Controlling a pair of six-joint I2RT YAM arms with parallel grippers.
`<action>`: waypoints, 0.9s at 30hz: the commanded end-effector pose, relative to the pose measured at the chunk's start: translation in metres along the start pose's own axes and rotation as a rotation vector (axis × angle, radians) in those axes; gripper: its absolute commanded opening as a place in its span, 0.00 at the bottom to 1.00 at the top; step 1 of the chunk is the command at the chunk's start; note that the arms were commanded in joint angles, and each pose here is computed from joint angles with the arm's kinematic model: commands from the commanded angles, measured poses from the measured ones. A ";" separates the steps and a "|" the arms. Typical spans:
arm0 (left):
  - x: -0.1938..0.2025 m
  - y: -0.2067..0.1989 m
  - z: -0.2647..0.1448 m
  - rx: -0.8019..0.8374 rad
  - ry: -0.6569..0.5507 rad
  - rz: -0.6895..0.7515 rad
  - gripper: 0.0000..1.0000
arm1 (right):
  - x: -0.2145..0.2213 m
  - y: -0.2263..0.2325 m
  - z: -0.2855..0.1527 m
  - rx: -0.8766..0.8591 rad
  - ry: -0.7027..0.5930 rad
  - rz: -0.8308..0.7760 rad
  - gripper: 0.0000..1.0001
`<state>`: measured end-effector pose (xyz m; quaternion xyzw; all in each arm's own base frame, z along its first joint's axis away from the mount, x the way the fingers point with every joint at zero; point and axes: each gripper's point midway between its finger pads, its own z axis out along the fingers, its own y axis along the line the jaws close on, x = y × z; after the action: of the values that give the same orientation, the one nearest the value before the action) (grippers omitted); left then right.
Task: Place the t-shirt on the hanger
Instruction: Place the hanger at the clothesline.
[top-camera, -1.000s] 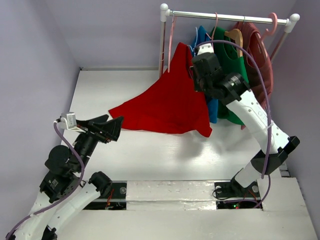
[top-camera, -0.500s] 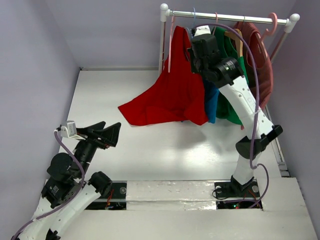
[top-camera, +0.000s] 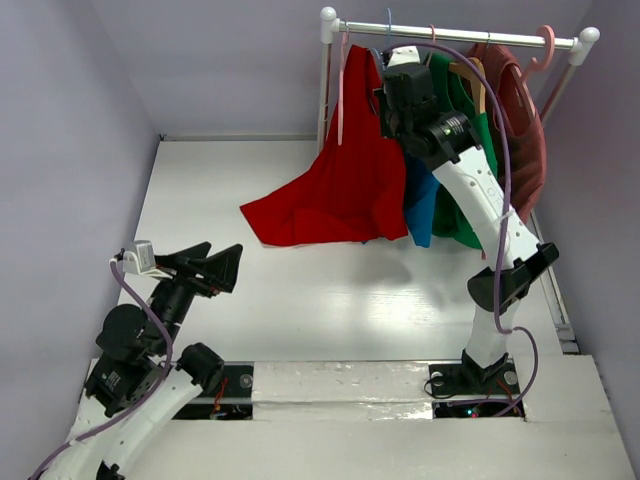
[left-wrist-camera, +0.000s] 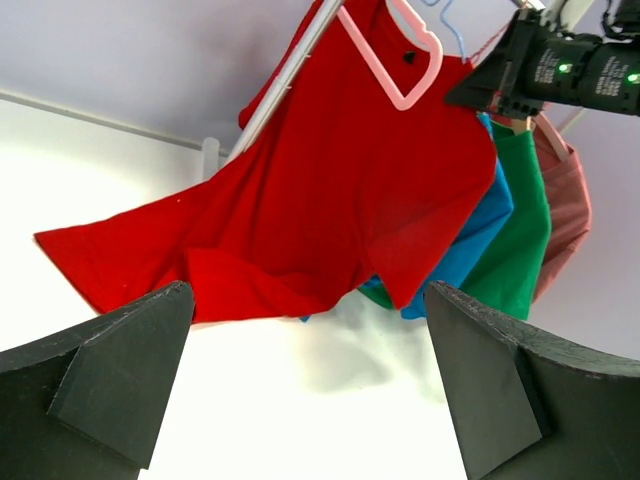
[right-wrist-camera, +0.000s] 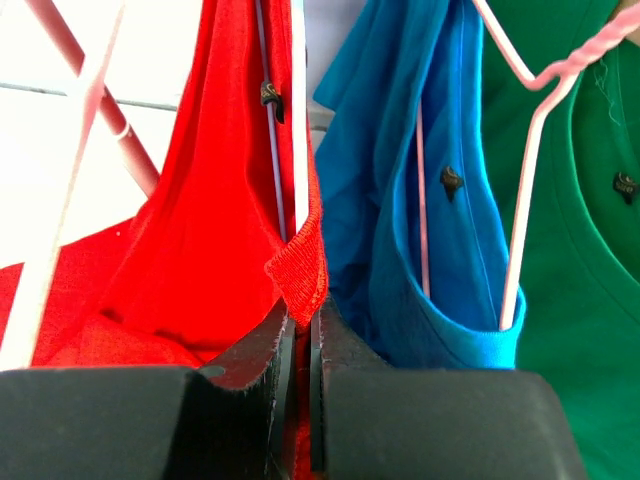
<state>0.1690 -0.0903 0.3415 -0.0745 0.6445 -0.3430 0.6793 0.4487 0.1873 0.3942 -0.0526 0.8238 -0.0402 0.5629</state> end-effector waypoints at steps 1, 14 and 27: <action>0.001 -0.003 0.007 0.016 -0.003 0.022 0.99 | -0.040 -0.012 -0.001 0.010 -0.136 0.073 0.00; 0.007 -0.001 0.014 0.006 0.021 0.033 0.99 | -0.009 -0.010 -0.001 -0.030 -0.111 0.091 0.28; 0.011 0.006 0.020 -0.040 0.039 0.049 0.99 | -0.058 -0.034 -0.149 -0.340 -0.427 0.348 1.00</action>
<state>0.1833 -0.0981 0.3246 -0.0654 0.6726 -0.3193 0.6643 0.3696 0.1627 0.4458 -0.0223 0.7553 0.1090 0.6459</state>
